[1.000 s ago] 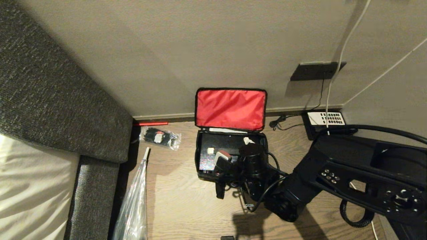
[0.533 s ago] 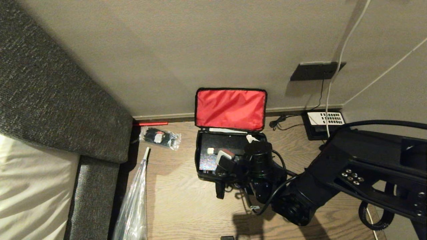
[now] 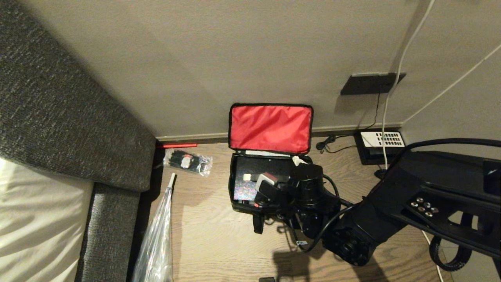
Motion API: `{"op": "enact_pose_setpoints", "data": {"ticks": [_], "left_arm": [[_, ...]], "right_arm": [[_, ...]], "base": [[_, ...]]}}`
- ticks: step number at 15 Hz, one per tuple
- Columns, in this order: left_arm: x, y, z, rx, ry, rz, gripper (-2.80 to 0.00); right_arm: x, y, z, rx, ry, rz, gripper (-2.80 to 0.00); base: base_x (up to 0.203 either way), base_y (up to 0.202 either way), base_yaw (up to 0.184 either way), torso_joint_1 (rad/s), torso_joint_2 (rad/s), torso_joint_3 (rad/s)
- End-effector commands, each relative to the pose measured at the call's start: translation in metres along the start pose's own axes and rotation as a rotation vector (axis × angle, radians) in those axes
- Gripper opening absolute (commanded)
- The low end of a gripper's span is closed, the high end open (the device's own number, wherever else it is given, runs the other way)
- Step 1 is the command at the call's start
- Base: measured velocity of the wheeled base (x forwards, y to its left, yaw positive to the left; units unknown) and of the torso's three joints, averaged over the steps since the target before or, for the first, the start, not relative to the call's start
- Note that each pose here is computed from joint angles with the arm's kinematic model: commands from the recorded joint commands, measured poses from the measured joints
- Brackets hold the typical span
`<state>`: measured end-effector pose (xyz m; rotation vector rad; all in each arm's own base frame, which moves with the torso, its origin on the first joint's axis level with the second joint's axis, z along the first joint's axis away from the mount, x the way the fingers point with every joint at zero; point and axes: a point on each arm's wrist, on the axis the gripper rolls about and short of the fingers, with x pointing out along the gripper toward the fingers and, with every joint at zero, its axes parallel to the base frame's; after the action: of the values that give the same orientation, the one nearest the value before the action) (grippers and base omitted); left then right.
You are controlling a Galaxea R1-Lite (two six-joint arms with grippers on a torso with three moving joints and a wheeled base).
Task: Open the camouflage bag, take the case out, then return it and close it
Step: Grip the handle
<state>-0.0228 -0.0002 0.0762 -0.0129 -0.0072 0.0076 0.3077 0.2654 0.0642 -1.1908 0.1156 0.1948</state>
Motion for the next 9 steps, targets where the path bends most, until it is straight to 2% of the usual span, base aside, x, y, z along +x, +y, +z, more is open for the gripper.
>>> {"op": "enact_pose_setpoints", "data": {"ticks": [1, 4, 9], "left_arm": [[0.0001, 0.0000, -0.0004, 0.001, 0.001, 0.000, -2.80], [0.0001, 0.0000, -0.0004, 0.001, 0.001, 0.000, -2.80], [0.0001, 0.0000, -0.0004, 0.001, 0.001, 0.000, -2.80]], "right_arm": [[-0.0004, -0.0020, 0.0012, 0.000, -0.002, -0.009, 0.00], [0.0006, 0.0010, 0.0003, -0.005, 0.001, -0.004, 0.00], [0.0019, 0.0022, 0.0008, -0.007, 0.002, -0.003, 0.00]], "base": [[0.000, 0.000, 0.000, 0.000, 0.00, 0.000], [0.000, 0.000, 0.000, 0.003, 0.00, -0.114], [0.000, 0.000, 0.000, 0.003, 0.00, -0.194]]}}
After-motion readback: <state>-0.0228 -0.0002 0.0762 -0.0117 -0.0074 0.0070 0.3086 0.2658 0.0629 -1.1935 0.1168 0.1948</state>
